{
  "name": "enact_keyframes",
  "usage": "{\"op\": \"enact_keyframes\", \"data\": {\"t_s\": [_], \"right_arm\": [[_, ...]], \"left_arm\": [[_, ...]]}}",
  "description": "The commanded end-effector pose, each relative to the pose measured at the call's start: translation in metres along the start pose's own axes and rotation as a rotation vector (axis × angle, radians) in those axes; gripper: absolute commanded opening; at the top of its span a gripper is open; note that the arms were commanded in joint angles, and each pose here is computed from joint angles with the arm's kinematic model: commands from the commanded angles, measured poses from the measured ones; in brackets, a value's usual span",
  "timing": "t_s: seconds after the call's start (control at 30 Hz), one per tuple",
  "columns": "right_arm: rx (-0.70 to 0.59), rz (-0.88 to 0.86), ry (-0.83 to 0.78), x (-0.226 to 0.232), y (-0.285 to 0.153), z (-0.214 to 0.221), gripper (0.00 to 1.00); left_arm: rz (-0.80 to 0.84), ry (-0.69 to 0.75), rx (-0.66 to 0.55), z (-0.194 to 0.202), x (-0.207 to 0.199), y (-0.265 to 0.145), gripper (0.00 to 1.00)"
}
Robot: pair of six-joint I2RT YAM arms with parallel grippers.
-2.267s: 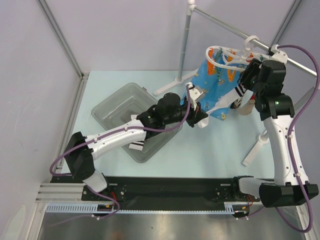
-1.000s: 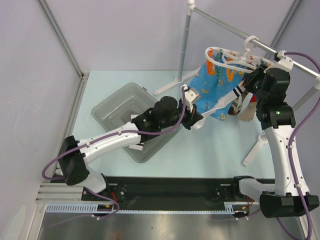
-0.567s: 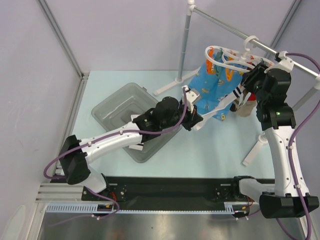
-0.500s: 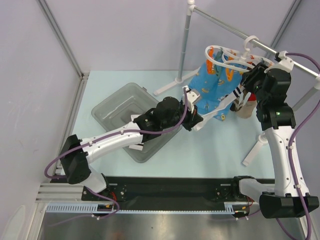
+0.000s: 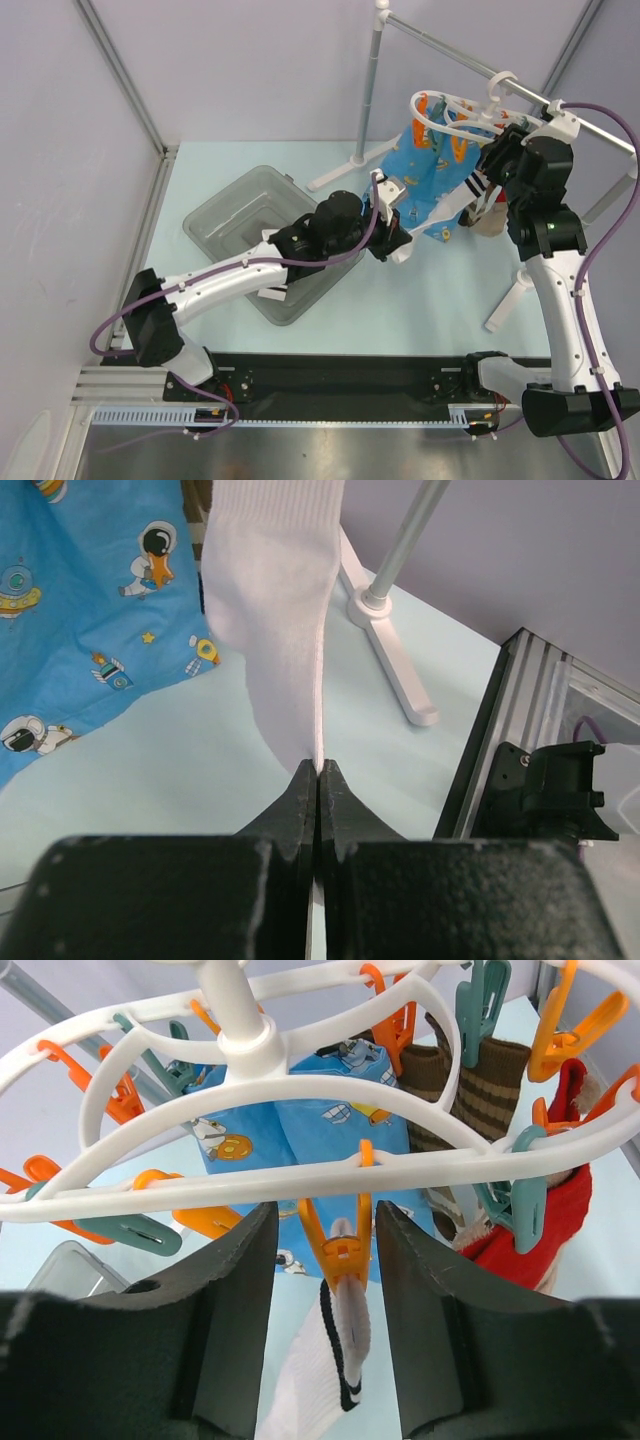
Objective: Remove the socks clipped to the hanger
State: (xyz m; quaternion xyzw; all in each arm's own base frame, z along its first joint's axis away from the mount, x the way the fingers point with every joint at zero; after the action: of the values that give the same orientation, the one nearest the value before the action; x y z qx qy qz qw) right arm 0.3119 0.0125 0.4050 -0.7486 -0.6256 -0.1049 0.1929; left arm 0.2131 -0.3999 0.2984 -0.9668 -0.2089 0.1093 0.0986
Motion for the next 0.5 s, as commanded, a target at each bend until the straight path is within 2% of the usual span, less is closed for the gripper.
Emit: {"op": "enact_keyframes", "data": {"t_s": [0.0,0.47], "right_arm": [[-0.056,0.025,-0.018,0.0020,-0.0009,-0.0147,0.48],[-0.051,0.066,-0.024,-0.0021,0.0063,-0.0120,0.46]], "left_arm": [[0.051,0.012,-0.063,-0.0219,-0.0165,-0.0029,0.00],[0.059,0.022,-0.072,-0.0251,-0.0258,-0.0057,0.00]]}}
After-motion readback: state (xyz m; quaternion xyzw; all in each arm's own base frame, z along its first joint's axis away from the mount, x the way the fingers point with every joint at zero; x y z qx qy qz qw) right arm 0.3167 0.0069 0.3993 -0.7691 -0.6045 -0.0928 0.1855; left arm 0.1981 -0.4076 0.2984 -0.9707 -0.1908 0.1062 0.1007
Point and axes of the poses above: each gripper's point midway between its finger pads, its own y axis out along the fingers, its own x axis along the line the jaws close on, z = x × y, the point moved 5 cm from there along -y, back along the fingers, and after that the axes turned 4 degrees about y, right-handed, at the moved point
